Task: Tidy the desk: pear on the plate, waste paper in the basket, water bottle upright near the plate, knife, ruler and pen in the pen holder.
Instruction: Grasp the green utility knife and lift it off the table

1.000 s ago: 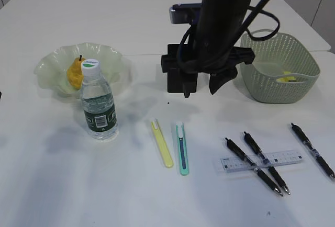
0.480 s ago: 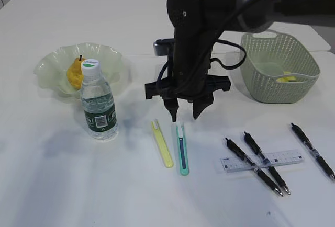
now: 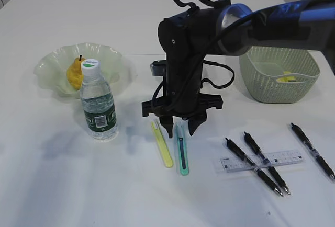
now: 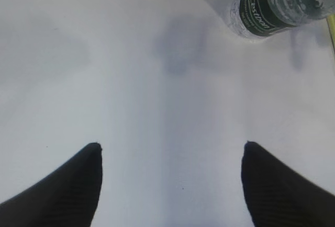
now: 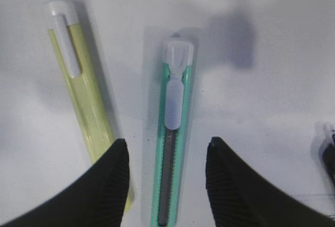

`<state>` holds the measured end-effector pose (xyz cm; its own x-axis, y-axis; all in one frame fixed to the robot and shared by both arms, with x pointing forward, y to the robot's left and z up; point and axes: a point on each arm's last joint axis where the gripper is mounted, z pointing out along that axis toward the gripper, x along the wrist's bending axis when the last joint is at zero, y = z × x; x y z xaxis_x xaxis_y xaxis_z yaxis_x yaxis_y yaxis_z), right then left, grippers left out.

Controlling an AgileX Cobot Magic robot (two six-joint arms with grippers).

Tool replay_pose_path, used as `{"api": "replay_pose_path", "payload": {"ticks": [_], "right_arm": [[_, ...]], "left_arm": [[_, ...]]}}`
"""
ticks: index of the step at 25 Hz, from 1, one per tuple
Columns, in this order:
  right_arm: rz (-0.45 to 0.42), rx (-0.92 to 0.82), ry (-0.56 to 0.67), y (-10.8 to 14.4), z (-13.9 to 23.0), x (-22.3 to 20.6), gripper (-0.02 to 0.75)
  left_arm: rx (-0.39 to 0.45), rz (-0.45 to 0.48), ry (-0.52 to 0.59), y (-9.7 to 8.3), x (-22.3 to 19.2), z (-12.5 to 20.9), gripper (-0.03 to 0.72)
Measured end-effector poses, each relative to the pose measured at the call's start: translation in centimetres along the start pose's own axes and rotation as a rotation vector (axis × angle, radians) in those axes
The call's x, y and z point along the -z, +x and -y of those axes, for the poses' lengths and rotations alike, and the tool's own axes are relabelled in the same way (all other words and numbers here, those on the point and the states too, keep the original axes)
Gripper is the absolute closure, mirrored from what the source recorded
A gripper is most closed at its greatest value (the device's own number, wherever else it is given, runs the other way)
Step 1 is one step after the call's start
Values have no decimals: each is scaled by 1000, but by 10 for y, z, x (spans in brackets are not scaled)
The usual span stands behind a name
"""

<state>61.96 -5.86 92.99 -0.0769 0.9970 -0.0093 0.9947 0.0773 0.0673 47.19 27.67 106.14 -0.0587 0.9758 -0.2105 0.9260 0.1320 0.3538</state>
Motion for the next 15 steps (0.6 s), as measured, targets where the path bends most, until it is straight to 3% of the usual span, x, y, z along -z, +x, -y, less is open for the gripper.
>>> {"api": "replay_pose_path", "payload": {"ticks": [15], "right_arm": [[15,-20,3,-2,-4,-19,384]], "left_arm": [[0,0,-5,0,0,0,98]]}}
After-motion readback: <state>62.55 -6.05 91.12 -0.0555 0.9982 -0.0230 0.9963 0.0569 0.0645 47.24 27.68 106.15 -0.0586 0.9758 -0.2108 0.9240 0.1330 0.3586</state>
